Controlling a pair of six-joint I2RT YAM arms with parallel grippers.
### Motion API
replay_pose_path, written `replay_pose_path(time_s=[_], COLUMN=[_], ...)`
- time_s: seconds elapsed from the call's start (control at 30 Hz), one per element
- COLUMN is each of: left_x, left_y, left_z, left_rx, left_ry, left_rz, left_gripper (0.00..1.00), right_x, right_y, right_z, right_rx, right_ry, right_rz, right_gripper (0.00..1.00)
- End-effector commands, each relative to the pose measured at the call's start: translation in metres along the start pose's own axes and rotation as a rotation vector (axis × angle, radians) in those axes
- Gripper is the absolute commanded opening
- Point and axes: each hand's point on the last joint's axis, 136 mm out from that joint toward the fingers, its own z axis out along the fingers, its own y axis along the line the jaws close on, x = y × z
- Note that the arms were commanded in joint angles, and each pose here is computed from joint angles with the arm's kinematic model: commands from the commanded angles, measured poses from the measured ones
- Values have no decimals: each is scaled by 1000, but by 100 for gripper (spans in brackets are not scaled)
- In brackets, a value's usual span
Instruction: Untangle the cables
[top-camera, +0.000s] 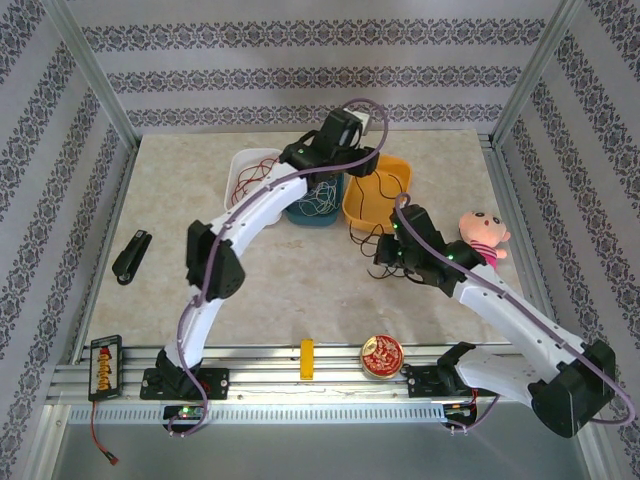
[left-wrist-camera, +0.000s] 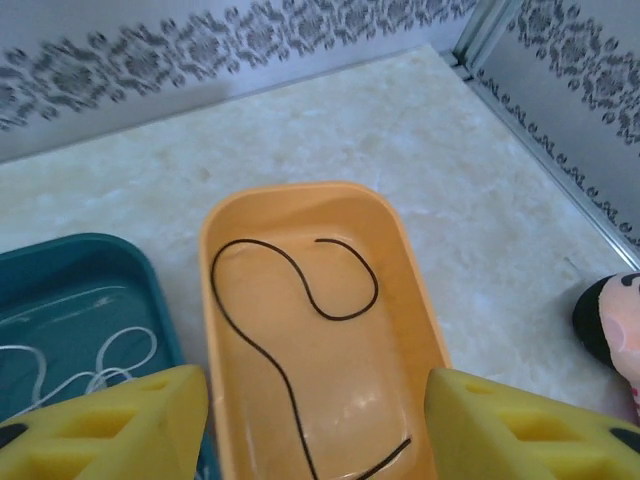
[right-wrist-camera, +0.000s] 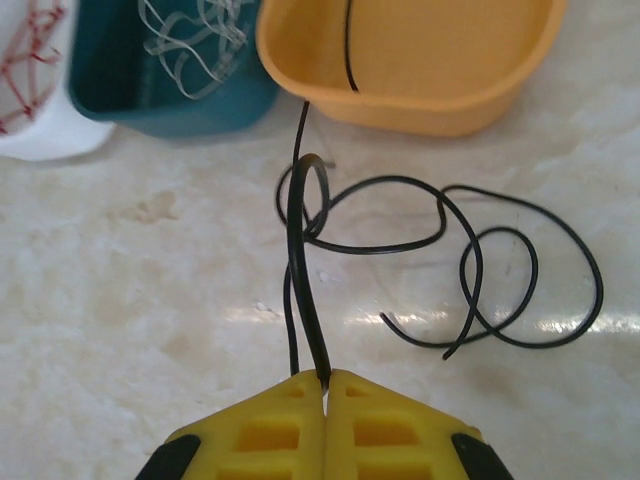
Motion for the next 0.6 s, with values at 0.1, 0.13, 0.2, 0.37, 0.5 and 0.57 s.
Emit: replay_pose_path(time_s=[0.1,0.13,0.2,0.37,0.5,0.57], left_x=[-2,3,14,54,98,117], left_y=[40,43,47,42,31,22], left_z=[-58,-70,-89,-123,-130,-136], left_rx=[-47,-33,2,140,261,342], left_ry=[-176,-205,-250,-330,-301,-314], left_rz=[-14,-8,1,114,163,180], left_gripper=[61,61,61,62,69,71], right_x=[-30,-33,-41,-62,-77,-81], right_y=[28,33,46,80,100,108], right_z=[-41,-46,-59,-88,-101,-101], right_rx=[-92,-106,-143,-236,-293,-312], right_ry=[-84,-86,-100,-140,-169,-168], right_rz=[-72,-88,-126,-211,-239,-246], right_gripper=[0,0,0,0,0,0])
